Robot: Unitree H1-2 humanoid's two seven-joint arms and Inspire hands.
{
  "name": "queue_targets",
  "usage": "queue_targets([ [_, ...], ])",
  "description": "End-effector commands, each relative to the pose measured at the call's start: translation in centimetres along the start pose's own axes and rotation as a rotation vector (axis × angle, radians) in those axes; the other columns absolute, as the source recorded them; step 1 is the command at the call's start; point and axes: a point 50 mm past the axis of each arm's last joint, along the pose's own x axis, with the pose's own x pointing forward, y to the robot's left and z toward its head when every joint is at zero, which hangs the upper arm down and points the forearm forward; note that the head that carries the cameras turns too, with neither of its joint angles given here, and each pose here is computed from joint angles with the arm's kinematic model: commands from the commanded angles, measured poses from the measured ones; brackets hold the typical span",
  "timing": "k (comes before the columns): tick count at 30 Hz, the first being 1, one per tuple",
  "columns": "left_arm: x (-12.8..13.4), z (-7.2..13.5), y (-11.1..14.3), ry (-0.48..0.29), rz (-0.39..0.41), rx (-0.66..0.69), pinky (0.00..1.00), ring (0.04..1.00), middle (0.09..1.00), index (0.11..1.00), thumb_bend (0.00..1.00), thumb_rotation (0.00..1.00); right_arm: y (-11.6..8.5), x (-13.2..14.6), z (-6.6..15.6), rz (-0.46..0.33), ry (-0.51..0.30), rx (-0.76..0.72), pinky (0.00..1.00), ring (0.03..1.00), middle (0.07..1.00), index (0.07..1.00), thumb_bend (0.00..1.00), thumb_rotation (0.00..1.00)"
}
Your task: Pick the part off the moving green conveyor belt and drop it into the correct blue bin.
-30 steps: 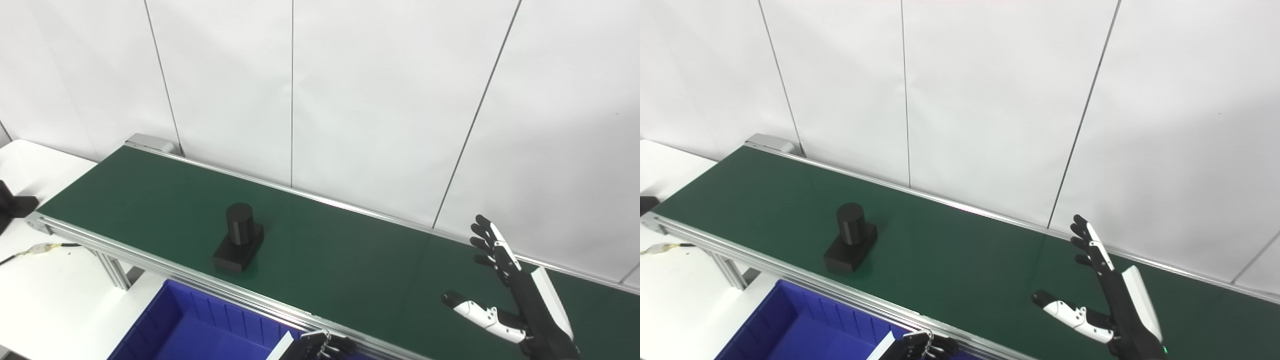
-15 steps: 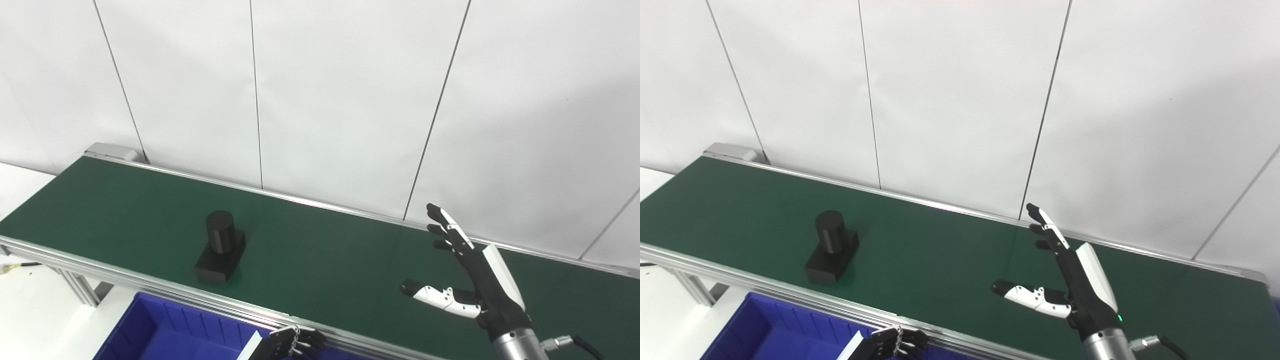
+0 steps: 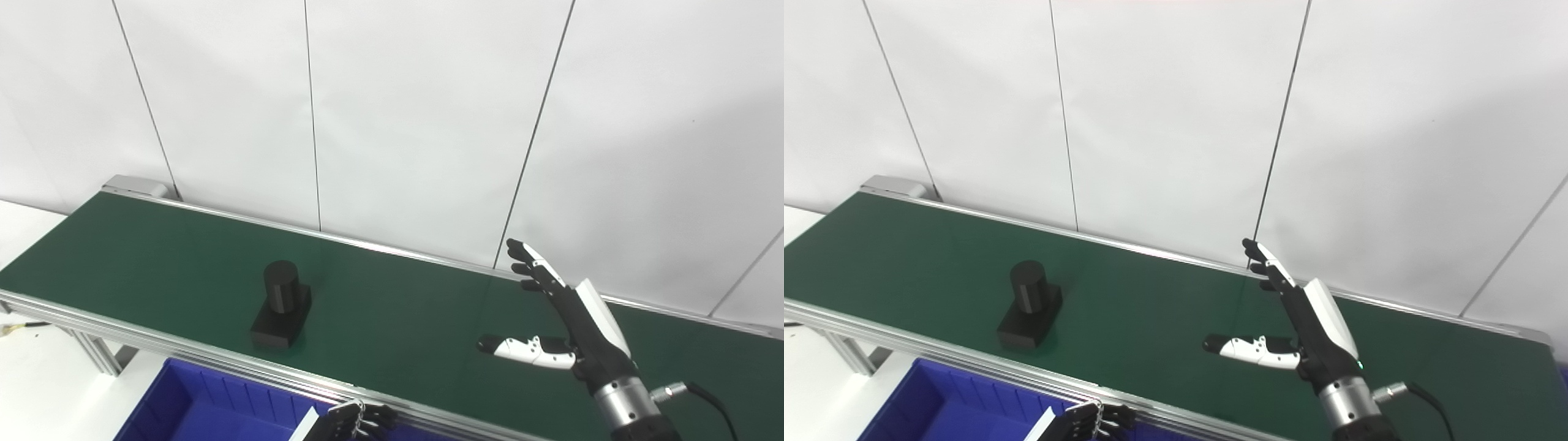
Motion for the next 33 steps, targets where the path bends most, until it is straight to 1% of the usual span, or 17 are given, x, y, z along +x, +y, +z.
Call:
queue_targets([
  [1, 0.7, 1.1, 0.3, -0.073, 0.001, 0.001, 0.51, 0.593, 0.657, 0.672, 1.00, 0.18, -0.6, 1.4, 1.3, -0.003, -0.036, -0.033, 0.78, 0.877, 0.925, 0.946, 0.90, 0.51],
  [4, 0.8, 1.0, 0.4, -0.072, -0.003, 0.004, 0.51, 0.594, 0.658, 0.672, 1.00, 0.18, -0.3, 2.5, 1.8, 0.017, -0.024, -0.063, 0.77, 0.871, 0.927, 0.951, 0.91, 0.53],
  [8, 0.9, 0.9, 0.4, -0.067, -0.005, -0.005, 0.51, 0.591, 0.655, 0.667, 1.00, 0.18, 0.1, 4.0, 2.1, 0.036, -0.010, -0.064, 0.77, 0.869, 0.930, 0.946, 0.93, 0.51],
  [10, 0.9, 0.8, 0.5, -0.065, -0.007, -0.004, 0.52, 0.594, 0.655, 0.666, 1.00, 0.18, 0.4, 5.0, 2.2, 0.047, -0.005, -0.085, 0.76, 0.878, 0.931, 0.951, 0.94, 0.56],
  [13, 1.0, 0.7, 0.6, -0.060, -0.009, -0.015, 0.52, 0.599, 0.661, 0.668, 1.00, 0.17, 0.8, 6.3, 2.0, 0.056, 0.004, -0.109, 0.75, 0.881, 0.933, 0.952, 0.94, 0.57],
  [19, 1.2, 0.6, 0.8, -0.059, -0.023, -0.013, 0.52, 0.599, 0.664, 0.663, 1.00, 0.19, 1.9, 8.4, 1.5, 0.063, 0.003, -0.137, 0.68, 0.858, 0.945, 0.945, 0.95, 0.59],
  [27, 0.7, 0.9, 0.9, -0.066, -0.054, 0.027, 0.53, 0.614, 0.684, 0.681, 1.00, 0.22, 2.9, 9.7, 1.6, 0.058, 0.012, -0.153, 0.64, 0.846, 0.951, 0.949, 0.96, 0.61],
  [31, -0.6, 1.3, 0.9, -0.073, -0.079, 0.037, 0.55, 0.638, 0.708, 0.700, 1.00, 0.22, 3.3, 10.1, 2.2, 0.074, 0.013, -0.167, 0.65, 0.853, 0.952, 0.954, 0.97, 0.63],
  [33, -1.2, 1.4, 0.7, -0.071, -0.075, 0.039, 0.57, 0.651, 0.717, 0.707, 1.00, 0.23, 3.5, 10.2, 2.4, 0.082, 0.012, -0.167, 0.66, 0.855, 0.949, 0.952, 0.96, 0.62],
])
